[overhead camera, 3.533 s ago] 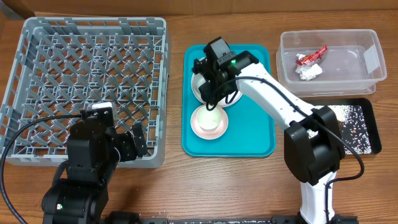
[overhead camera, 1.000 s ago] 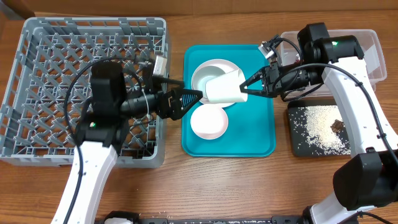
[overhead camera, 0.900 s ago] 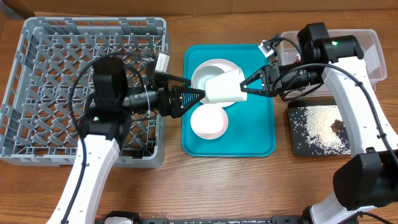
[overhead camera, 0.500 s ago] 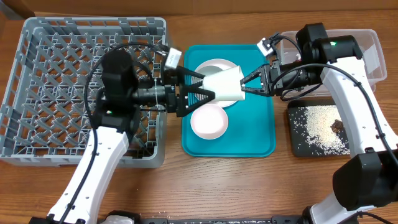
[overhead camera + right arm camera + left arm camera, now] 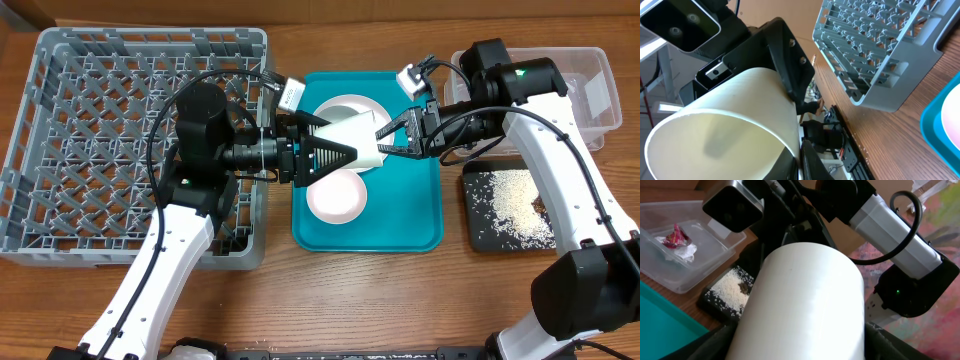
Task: Sort waste into correct bins and load items into the dishwasher
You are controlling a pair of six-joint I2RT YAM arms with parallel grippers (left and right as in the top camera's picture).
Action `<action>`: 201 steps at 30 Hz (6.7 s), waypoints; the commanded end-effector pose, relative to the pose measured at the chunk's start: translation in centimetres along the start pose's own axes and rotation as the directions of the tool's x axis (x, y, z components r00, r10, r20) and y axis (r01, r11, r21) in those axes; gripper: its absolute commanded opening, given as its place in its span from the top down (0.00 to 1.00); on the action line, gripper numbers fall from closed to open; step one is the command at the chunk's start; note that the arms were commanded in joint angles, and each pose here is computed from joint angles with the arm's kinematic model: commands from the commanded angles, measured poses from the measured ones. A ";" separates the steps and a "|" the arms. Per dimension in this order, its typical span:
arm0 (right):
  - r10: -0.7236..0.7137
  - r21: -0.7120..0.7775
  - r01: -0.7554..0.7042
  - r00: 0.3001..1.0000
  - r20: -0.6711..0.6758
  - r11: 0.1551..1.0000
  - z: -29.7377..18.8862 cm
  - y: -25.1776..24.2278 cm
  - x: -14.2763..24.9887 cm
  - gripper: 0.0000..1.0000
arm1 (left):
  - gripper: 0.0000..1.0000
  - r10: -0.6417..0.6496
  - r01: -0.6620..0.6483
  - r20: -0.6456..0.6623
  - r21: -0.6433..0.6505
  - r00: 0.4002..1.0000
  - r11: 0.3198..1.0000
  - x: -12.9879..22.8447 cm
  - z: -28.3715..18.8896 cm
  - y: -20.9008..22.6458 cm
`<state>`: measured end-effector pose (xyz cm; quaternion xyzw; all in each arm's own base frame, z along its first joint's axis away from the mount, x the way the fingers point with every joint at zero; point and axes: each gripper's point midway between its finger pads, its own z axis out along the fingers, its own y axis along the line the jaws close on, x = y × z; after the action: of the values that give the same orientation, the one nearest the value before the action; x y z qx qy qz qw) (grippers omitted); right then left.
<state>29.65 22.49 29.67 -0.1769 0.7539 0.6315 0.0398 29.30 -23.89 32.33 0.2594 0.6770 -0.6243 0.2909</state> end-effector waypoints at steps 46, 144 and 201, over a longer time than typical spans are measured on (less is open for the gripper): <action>0.226 0.608 -0.345 0.937 0.266 0.715 -15.8 -11.2 2.6 0.74 | 0.96 -0.205 0.247 0.190 -0.919 0.960 0.307 4.9 -20.6 8.2; 0.396 0.701 -0.697 0.693 0.603 0.151 -23.0 -15.5 7.2 0.10 | 0.00 -0.397 0.050 -0.163 -0.879 0.903 0.474 7.9 -2.2 10.7; 0.409 0.645 -0.747 0.646 0.645 0.163 -24.0 -15.5 7.5 0.02 | 0.96 -0.258 0.234 -0.009 -0.389 0.966 0.891 -6.5 -11.4 12.0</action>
<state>31.38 -4.49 16.54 0.2873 0.9491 0.1269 -0.0245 41.92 -11.70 27.74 0.1069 0.8820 -0.3977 0.2291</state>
